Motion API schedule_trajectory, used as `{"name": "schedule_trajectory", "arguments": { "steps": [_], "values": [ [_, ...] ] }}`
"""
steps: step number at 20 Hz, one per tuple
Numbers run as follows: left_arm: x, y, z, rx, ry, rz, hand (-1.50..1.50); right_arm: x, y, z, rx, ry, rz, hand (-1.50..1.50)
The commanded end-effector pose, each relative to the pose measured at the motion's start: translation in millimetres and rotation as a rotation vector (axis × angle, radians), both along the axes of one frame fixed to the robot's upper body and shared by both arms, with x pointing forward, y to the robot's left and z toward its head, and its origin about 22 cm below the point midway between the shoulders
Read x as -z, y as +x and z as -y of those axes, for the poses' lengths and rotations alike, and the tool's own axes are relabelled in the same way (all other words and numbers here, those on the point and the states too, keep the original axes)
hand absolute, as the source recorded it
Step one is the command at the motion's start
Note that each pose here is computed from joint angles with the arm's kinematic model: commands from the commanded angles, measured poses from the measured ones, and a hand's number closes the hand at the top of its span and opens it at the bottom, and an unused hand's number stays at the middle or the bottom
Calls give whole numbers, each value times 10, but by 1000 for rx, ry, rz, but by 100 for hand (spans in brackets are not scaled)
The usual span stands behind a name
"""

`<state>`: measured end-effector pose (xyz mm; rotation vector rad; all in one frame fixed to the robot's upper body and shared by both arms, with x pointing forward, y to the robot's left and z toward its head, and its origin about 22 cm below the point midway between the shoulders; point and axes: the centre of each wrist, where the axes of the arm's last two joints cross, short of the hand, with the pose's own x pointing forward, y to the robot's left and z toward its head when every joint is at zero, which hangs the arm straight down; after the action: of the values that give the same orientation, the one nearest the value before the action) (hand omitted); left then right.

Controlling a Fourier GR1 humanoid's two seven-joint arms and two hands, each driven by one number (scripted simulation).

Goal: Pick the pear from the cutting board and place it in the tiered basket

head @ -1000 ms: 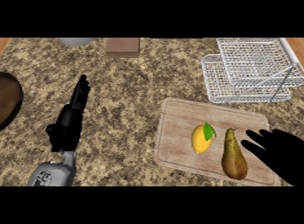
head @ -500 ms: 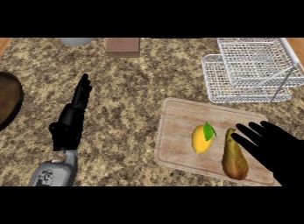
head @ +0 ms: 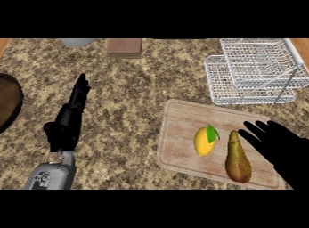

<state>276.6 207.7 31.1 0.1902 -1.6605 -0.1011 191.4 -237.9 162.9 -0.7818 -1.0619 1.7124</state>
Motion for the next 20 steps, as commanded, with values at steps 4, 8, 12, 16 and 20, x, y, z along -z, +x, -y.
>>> {"name": "schedule_trajectory", "arguments": {
  "steps": [4, 8, 12, 16, 20],
  "values": [
    [-146, -141, 108, -5, -5, 13, 0, 170, 107, 253, -4, 5, -37, -150],
    [-54, -223, 59, 0, 12, 6, 0, 203, 172, 282, -25, 53, -52, -150],
    [-66, 3, 134, -14, 3, 3, 0, 379, 100, 322, -28, 50, -58, -150],
    [20, -12, -26, 1, 12, -11, 0, 516, 367, -72, -33, 52, -69, -150],
    [93, -101, 22, -12, 7, 7, 0, 439, 391, -1, -20, 59, -107, -150]
  ]
}}
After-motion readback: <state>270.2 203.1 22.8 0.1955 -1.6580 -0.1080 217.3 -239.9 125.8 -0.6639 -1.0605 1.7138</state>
